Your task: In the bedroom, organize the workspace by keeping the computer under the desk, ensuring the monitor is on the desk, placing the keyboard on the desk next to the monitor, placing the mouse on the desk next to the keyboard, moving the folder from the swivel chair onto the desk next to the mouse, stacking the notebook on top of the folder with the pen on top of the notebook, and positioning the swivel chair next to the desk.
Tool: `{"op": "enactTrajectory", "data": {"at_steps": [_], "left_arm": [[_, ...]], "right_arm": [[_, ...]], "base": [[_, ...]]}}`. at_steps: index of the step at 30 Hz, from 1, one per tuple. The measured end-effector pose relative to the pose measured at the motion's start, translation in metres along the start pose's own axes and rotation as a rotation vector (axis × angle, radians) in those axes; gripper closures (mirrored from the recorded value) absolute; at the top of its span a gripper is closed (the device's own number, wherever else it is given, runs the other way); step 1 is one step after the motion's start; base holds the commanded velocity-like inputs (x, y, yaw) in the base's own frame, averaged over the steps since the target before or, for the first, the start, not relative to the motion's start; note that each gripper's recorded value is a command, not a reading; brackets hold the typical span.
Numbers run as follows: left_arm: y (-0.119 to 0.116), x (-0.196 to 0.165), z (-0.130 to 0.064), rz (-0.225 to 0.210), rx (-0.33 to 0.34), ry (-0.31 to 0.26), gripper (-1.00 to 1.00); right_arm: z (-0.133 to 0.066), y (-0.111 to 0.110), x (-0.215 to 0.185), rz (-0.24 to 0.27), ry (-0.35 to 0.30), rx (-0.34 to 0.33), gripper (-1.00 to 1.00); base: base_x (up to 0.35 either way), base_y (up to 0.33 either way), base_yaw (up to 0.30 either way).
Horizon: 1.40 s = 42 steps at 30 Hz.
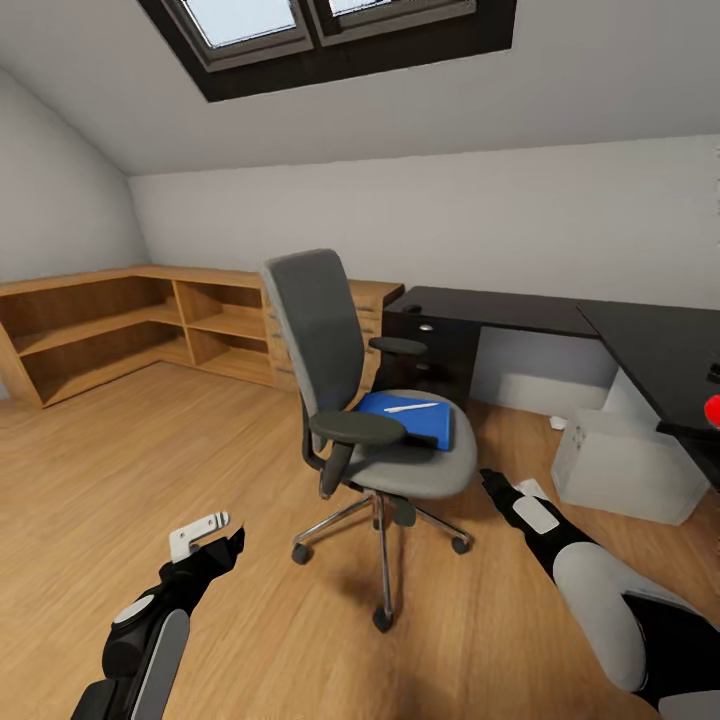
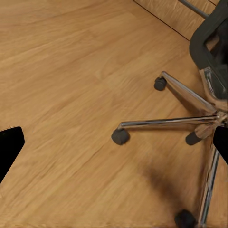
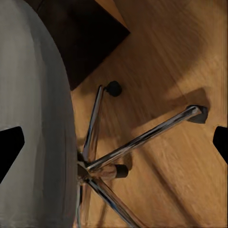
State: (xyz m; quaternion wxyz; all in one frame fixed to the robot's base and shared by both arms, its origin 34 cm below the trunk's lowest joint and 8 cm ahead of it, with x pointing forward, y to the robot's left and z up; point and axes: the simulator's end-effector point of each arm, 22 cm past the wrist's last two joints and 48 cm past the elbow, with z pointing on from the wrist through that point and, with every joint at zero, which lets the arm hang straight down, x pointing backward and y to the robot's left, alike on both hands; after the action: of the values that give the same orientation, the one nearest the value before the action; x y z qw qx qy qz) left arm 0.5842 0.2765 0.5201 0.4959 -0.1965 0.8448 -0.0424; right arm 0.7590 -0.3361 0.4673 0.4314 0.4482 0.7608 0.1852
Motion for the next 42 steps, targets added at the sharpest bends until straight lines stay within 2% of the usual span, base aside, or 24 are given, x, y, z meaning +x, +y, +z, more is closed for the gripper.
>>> {"op": "enactTrajectory", "data": {"at_steps": [11, 19, 42], "left_arm": [[0.0, 0.0, 0.0, -0.001, 0.0, 0.001, -1.0], [-0.01, 0.003, -0.001, 0.013, 0.017, 0.004, -1.0], [-0.023, 0.006, -0.002, 0.032, 0.041, 0.01, -1.0]], "right_arm": [[0.0, 0.005, 0.013, 0.001, 0.019, -0.005, -1.0], [-0.001, 0.012, 0.028, 0.002, 0.046, -0.015, -1.0], [-0.001, 0.014, 0.031, 0.001, 0.05, -0.017, -1.0]], "base": [[-0.205, 0.0, 0.0], [-0.022, 0.0, 0.034], [0.011, 0.0, 0.212]]}}
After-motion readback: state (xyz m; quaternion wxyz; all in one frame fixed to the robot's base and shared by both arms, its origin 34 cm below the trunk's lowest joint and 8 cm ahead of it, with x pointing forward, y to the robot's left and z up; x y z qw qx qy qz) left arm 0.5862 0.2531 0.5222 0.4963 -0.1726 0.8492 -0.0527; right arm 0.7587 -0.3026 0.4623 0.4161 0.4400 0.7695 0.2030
